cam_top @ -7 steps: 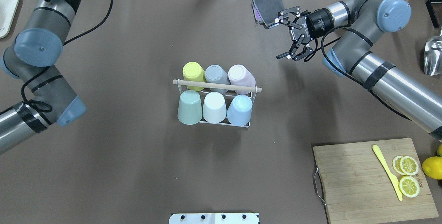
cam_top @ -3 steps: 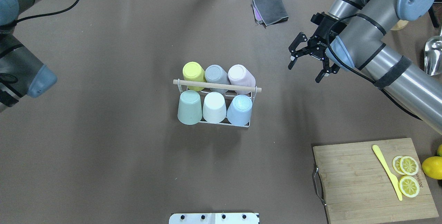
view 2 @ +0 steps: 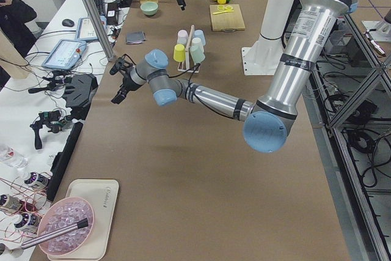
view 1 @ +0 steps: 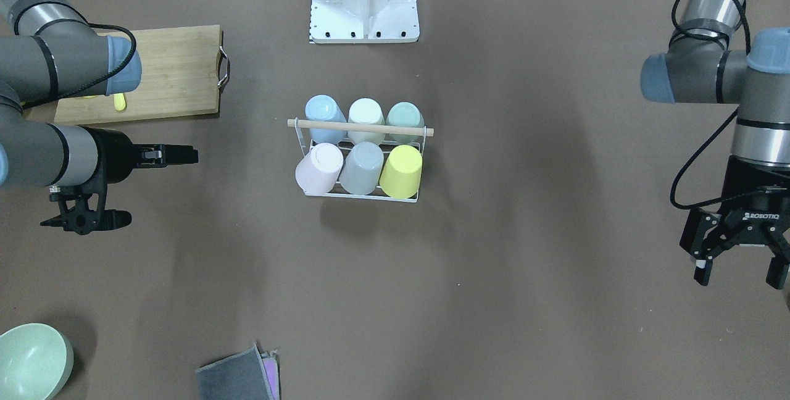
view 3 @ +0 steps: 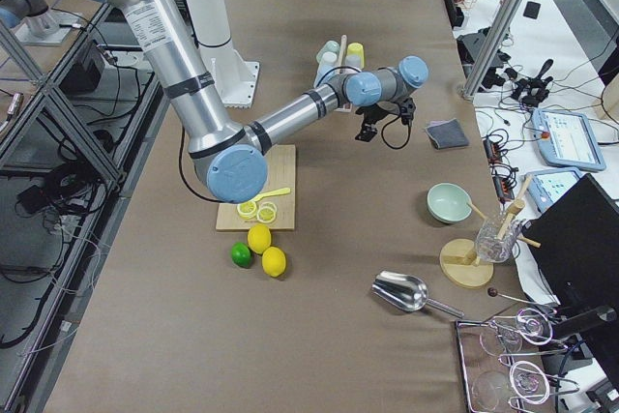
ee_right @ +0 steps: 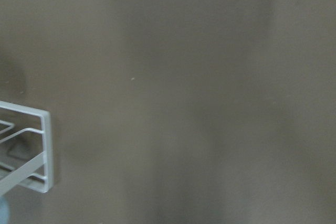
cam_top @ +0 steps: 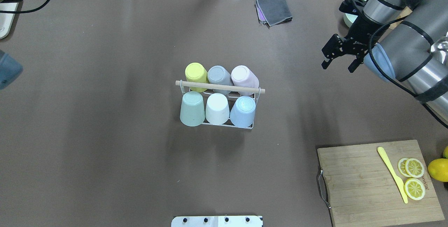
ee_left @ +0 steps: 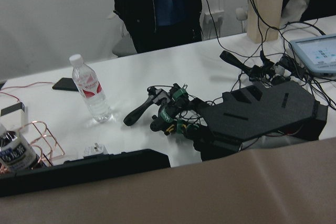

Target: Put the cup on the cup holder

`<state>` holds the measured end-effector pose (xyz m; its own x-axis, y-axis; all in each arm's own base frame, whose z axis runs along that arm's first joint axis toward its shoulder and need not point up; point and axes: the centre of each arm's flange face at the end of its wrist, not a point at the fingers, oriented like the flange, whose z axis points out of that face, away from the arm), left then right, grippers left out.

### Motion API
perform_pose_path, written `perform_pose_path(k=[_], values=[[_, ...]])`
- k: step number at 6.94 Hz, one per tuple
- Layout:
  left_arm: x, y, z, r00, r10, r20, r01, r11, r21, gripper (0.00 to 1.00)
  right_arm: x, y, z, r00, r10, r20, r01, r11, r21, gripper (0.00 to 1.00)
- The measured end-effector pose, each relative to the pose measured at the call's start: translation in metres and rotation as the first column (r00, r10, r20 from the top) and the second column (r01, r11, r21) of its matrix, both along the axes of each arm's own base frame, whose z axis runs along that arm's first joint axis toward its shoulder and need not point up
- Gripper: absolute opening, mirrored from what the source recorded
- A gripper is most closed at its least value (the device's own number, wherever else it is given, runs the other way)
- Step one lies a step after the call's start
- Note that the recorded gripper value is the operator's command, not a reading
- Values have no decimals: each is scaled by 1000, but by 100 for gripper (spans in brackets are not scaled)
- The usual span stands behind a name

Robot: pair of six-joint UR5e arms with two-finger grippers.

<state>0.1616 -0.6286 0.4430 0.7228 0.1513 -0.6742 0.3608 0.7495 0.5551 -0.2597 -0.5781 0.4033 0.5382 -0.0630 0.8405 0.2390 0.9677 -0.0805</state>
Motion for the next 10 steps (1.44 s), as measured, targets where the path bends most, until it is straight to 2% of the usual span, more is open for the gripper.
perform_pose_path(k=[1,2,3,4,5,6,8,9,10], values=[[-11,16,29,995,94,-42,-98,990,-102,98,36,8,36,996,72,-44,-66,990,124,99],[-18,29,54,983,165,-85,-179,960,-213,98,69,19,68,987,140,-77,-122,973,197,98],[-23,40,75,973,202,-114,-227,926,-303,98,100,29,97,976,194,-97,-170,962,215,98],[-28,52,96,966,227,-124,-257,897,-359,98,129,38,121,963,243,-119,-218,957,189,98],[-36,66,119,957,262,-125,-291,869,-401,98,156,49,145,944,297,-147,-280,951,130,98],[-44,76,140,947,299,-122,-321,837,-444,98,178,61,165,923,343,-172,-338,939,63,98],[-55,95,176,924,365,-116,-366,754,-546,98,220,79,197,885,407,-225,-426,904,-41,99],[-65,101,191,910,400,-108,-384,719,-580,98,237,83,205,873,422,-243,-450,890,-70,99],[-78,106,205,892,441,-99,-407,687,-602,97,249,85,208,868,428,-251,-459,885,-78,99]])
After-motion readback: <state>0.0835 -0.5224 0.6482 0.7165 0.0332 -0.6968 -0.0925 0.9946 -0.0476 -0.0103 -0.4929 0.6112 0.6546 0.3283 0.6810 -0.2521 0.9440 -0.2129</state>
